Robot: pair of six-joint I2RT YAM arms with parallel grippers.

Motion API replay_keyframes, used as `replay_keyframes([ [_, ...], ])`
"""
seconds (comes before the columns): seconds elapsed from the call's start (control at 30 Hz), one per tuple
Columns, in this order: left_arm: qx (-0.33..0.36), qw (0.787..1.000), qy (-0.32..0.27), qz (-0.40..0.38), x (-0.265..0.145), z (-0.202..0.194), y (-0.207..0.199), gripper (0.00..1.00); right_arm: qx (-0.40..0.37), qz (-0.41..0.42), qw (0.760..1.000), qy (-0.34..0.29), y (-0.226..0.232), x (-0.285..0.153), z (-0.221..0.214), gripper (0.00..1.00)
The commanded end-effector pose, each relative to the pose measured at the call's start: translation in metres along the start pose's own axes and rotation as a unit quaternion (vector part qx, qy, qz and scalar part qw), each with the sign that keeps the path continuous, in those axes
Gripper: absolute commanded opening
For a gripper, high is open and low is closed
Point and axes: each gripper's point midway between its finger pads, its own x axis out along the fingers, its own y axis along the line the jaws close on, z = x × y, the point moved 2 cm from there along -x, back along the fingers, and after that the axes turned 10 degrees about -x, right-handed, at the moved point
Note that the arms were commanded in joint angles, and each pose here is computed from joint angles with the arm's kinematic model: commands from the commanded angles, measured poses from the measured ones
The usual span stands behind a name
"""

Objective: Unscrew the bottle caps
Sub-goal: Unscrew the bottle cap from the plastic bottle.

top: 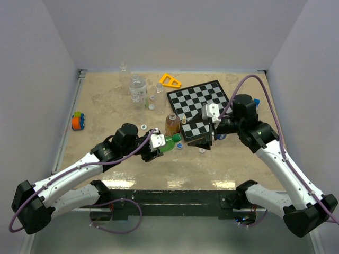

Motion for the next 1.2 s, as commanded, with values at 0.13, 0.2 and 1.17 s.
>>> replay_keyframes([
  [0.13,-0.002,1.000,-0.031,0.003,0.000,0.017,0.002,0.00,0.197,0.022,0.980,0.022,0.003,0.017,-0.028,0.79],
  [0.2,-0.003,1.000,-0.030,0.001,0.000,0.016,0.002,0.00,0.207,0.025,0.978,0.033,0.001,0.023,-0.035,0.78],
  [1.17,-0.006,1.000,-0.025,0.006,0.002,0.015,0.004,0.00,0.168,0.067,0.983,0.041,0.011,0.043,-0.035,0.04],
])
